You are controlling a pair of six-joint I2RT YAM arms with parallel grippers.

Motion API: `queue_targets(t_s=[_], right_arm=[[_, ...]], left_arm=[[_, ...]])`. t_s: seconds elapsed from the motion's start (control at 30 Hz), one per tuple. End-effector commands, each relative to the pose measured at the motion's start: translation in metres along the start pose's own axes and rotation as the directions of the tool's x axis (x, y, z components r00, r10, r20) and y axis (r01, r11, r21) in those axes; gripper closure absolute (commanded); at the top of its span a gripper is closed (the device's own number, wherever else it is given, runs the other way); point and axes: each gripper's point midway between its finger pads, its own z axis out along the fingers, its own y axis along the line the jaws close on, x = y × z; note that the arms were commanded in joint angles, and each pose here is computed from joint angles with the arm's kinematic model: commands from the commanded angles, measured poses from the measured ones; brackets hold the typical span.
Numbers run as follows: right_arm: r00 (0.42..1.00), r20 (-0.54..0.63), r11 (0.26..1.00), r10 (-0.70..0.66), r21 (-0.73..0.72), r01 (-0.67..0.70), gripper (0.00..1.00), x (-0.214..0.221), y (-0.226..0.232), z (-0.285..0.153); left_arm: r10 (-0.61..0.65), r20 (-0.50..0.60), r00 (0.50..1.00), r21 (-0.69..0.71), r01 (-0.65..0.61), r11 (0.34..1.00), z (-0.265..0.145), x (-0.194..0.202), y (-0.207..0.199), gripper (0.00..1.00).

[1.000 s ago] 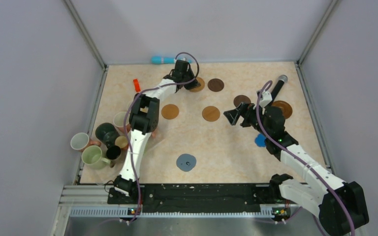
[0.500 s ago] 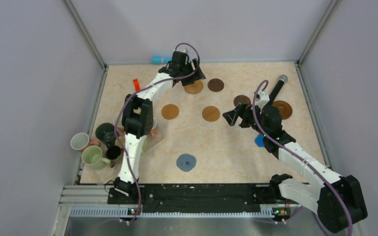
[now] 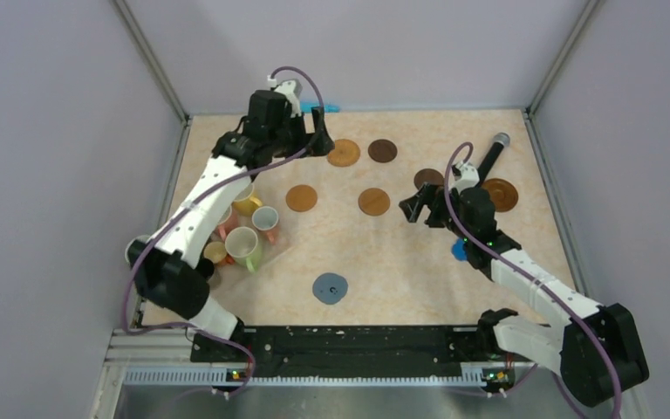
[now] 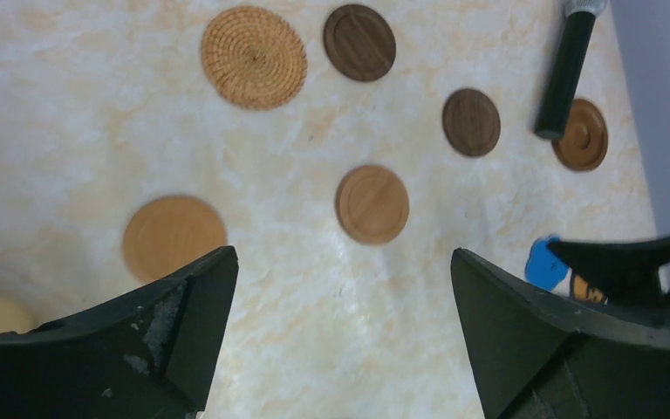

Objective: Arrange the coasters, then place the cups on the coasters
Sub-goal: Move the coaster to the center of the board.

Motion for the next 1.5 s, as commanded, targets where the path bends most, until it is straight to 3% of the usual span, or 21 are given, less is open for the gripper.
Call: queue_targets(t_s=[0.0,0.1,0.2,0.27,0.6,0.73,1.13,1.47], right_arm=[[0.999,0.016,0.999,-0.031,-0.030,0.032,0.06,-0.008,0.007,0.010],[0.998,-0.026,0.998,-0.051,-0.047,0.049,0.17,-0.003,0.009,0.020],[0.996,-0.068,0.996,-0.062,-0.061,0.058,0.40,0.000,0.011,0.029],[0.994,-0.091,0.997,-0.062,-0.049,0.057,0.48,0.002,0.010,0.037],[0.993,-0.111,0.999,-0.035,0.005,0.036,0.50,-0.023,0.010,0.111],[0.993,-0.113,0.997,0.030,-0.063,-0.037,0.56,-0.032,0.030,0.150],[0.980,-0.166,0.984,0.108,-0.125,-0.130,0.65,-0.023,0.073,0.257],[0.968,-0.205,0.986,0.147,-0.052,-0.161,0.67,0.010,0.052,0.313]], left_arm=[[0.124,0.018,0.992,-0.067,-0.123,0.990,-0.065,0.026,0.014,0.01],[0.155,0.030,0.988,-0.098,-0.151,0.984,-0.095,0.053,0.029,0.01],[0.190,0.036,0.981,-0.150,-0.182,0.972,-0.113,0.080,0.051,0.01],[0.198,0.037,0.979,-0.169,-0.190,0.967,-0.121,0.100,0.063,0.01],[0.182,0.205,0.962,-0.174,-0.147,0.974,-0.168,0.123,0.076,0.01],[0.178,0.243,0.954,-0.163,-0.140,0.977,-0.175,0.120,0.073,0.01],[0.176,0.249,0.952,-0.183,-0.132,0.974,-0.179,0.117,0.076,0.01],[0.177,0.266,0.947,-0.241,-0.113,0.964,-0.184,0.114,0.086,0.01]])
